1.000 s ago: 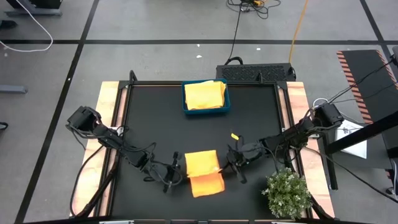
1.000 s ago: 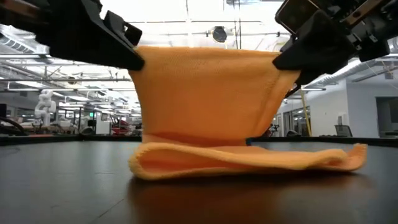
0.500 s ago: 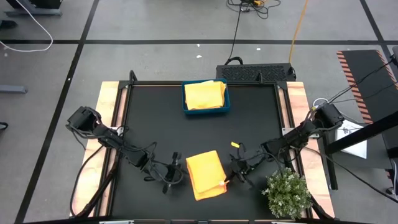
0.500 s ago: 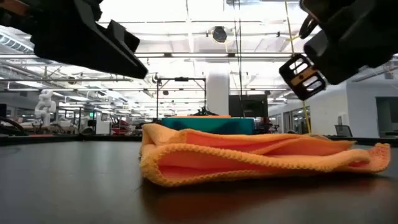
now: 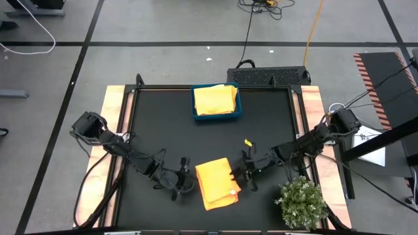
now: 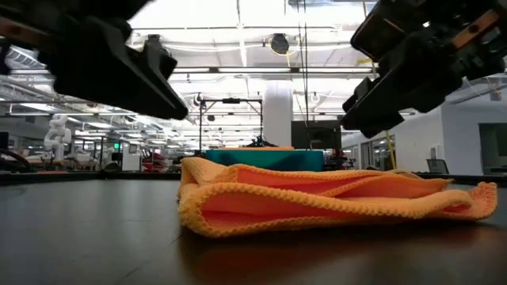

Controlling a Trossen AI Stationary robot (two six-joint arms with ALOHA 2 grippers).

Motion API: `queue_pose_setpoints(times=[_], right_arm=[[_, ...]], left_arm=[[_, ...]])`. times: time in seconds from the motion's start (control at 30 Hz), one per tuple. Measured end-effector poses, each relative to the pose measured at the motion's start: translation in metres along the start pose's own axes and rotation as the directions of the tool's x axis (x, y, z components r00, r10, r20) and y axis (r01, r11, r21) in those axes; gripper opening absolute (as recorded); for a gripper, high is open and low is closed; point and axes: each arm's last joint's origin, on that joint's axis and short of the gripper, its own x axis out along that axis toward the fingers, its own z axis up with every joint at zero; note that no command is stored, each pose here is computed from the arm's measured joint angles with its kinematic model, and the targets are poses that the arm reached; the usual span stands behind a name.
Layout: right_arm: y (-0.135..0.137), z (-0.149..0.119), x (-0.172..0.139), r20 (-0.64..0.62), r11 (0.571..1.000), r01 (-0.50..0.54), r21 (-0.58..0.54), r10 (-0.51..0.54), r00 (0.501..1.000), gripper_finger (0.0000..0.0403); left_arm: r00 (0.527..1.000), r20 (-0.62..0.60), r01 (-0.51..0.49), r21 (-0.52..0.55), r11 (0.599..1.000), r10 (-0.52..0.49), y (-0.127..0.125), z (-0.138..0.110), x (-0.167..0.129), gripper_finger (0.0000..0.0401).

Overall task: Fold microfiber towels
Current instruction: Fold the folded orange microfiber towel

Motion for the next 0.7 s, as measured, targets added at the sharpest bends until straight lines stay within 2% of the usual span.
queue_pose_setpoints(times=[0.1,0.23,0.3,0.5,0.7], right_arm=[[-0.002,0.001,0.0,0.001,1.0,-0.014,-0.019,0.014,1.0,0.0116],[0.013,0.004,0.0,0.032,0.983,-0.14,-0.116,0.144,0.989,0.0116],[0.02,0.003,-0.001,0.045,0.975,-0.166,-0.15,0.174,0.984,0.0116],[0.01,0.002,0.0,0.044,0.992,-0.04,-0.123,0.046,0.998,0.0116],[-0.011,0.004,0.0,0.015,0.996,0.037,-0.083,-0.036,0.999,0.0116]], left_arm=[[1.0,0.022,-0.012,0.04,0.999,0.011,-0.008,0.0,0.0,0.0093],[0.999,0.038,-0.014,0.011,1.0,0.013,-0.011,-0.001,0.004,0.0093],[1.0,0.017,-0.019,-0.01,1.0,0.019,-0.01,-0.005,0.008,0.0093],[0.996,-0.09,-0.027,-0.038,0.999,0.024,-0.001,-0.025,0.027,0.0093],[0.987,-0.144,-0.087,-0.074,0.994,0.075,0.014,-0.035,0.038,0.0093]])
